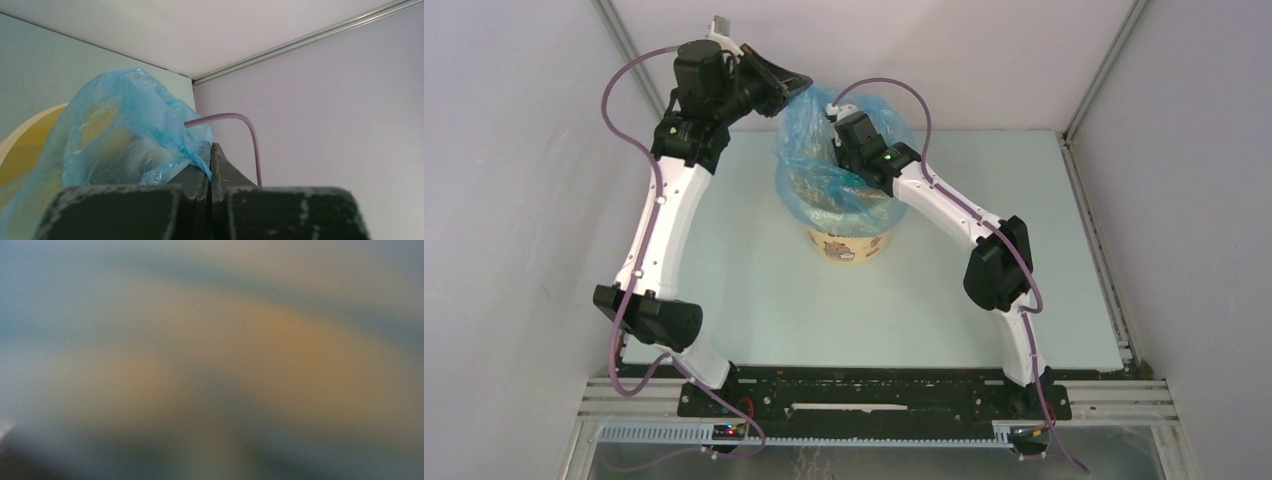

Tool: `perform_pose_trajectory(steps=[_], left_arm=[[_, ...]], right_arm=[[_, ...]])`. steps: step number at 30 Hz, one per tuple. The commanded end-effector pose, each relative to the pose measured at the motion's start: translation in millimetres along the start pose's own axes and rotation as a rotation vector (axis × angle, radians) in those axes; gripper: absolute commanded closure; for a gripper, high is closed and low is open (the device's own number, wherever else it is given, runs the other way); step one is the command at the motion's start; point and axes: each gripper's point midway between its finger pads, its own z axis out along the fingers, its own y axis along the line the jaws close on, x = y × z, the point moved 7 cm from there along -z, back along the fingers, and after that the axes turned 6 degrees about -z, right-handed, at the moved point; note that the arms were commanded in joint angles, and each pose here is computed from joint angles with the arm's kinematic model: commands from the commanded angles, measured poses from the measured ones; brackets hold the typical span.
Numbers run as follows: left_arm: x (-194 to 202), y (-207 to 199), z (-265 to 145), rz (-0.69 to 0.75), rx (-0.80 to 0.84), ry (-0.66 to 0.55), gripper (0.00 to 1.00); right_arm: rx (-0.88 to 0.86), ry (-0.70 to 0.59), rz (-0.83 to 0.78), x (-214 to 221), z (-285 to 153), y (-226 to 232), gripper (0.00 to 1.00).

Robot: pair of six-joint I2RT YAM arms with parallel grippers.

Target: Put the trash bags into the trash bin

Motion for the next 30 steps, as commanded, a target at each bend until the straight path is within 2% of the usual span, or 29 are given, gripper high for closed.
perform_pose_trajectory(steps=[1, 9, 18, 20, 22, 24, 30], left_arm=[[-11.2, -24.0, -18.5, 0.061, 0.058, -0.052, 1.00], [-24.5, -8.9, -16.3, 0.148, -0.100, -0.094, 1.00], [-31.0, 56.6, -4.4, 0.180, -0.356, -0.081, 1.00], [-33.3, 72.9, -2.8, 0.143, -0.410, -0.064, 1.00], [-32.8, 81.6, -1.9, 0.110, -0.423, -0.047, 1.00], [-30.0, 84.2, -2.2, 0.101, -0.417, -0.035, 1.00], [-19.6, 85.4, -8.9, 0.078, -0.394, -0.004, 1.00]], right_arm=[[0.192, 0.035, -0.006, 5.1, -3.0, -34.4, 0.68], [0.351, 0.057, -0.024, 2.3, 11.6, -53.9, 0.66], [0.199, 0.054, -0.095, 14.5, 42.4, -25.5, 0.66], [0.185, 0.054, -0.104, 14.6, 43.9, -19.1, 0.65], [0.165, 0.054, -0.103, 9.5, 38.1, -14.0, 0.63], [0.126, 0.046, -0.096, -2.3, 23.6, -9.0, 0.55], [0.014, -0.007, -0.032, -34.6, -43.2, -2.3, 0.42]])
